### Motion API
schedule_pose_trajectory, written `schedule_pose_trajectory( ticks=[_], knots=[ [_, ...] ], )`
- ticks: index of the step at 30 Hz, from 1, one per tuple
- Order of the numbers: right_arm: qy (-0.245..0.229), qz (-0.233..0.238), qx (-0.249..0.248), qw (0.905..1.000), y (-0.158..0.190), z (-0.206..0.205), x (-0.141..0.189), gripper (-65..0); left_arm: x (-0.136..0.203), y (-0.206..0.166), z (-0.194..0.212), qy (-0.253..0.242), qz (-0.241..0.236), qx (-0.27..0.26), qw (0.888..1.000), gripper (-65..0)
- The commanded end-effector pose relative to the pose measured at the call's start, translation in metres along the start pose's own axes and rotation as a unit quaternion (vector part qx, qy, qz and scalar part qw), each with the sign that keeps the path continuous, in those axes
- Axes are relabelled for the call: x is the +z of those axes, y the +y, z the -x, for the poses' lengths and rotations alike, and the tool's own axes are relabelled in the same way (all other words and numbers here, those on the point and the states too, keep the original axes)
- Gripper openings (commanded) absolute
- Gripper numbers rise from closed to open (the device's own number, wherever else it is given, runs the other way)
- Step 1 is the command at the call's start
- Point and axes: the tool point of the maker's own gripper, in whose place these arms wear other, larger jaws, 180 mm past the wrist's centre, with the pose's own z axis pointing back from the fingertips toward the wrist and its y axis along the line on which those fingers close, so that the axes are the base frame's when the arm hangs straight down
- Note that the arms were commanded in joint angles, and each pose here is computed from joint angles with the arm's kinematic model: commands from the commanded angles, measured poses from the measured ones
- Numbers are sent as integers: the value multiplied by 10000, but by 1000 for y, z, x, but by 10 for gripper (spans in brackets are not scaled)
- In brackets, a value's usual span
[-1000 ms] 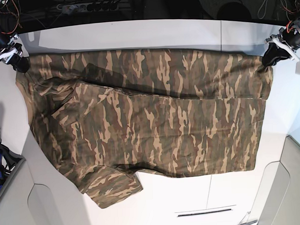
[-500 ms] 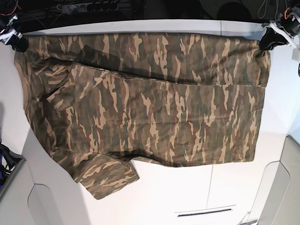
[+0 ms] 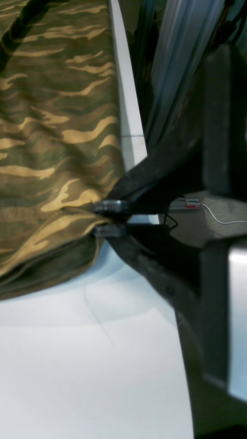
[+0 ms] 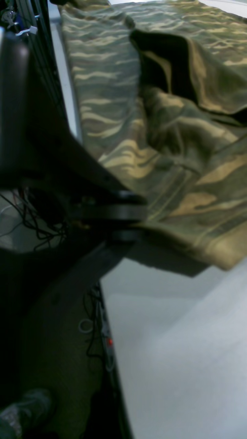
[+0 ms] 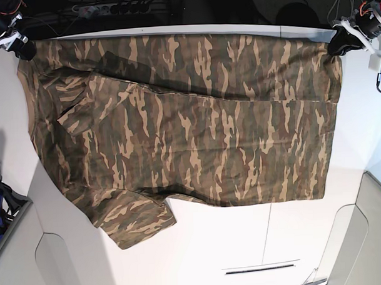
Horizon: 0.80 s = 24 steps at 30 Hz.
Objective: Fold the T-shirt properly
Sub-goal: 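Drag the held hem with both grippers past the collar edge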
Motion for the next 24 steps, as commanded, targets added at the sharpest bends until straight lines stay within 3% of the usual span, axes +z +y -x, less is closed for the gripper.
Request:
schedule_pose_trajectory(
  ticks=[1, 10, 11, 15, 17, 19, 24],
  knots=[
    [-178, -32, 133, 9997, 1, -13, 6, -650, 5, -1, -10, -139, 34, -108, 9998, -650],
    [-334, 28, 128, 9994, -1, -19, 7, -650, 5, 0, -10, -127, 25, -115, 9999, -650],
    [-326, 38, 133, 9994, -1, -19, 7, -650, 5, 0, -10, -127, 25, -115, 9999, -625],
    [-289, 109, 174, 9994, -4, -17, 7, -434, 5, 0, -10, -131, 25, -115, 9998, -488],
    [-292, 109, 175, 9994, -4, -17, 7, -369, 5, 0, -10, -129, 25, -117, 9998, -449],
    [-327, 112, 177, 9992, -4, -19, 7, -355, 5, 0, -10, -130, 25, -117, 9998, -421],
    [-446, 199, 164, 9987, -9, -24, 11, -355, 11, 6, -17, -255, -74, -89, 9996, -420]
  ],
)
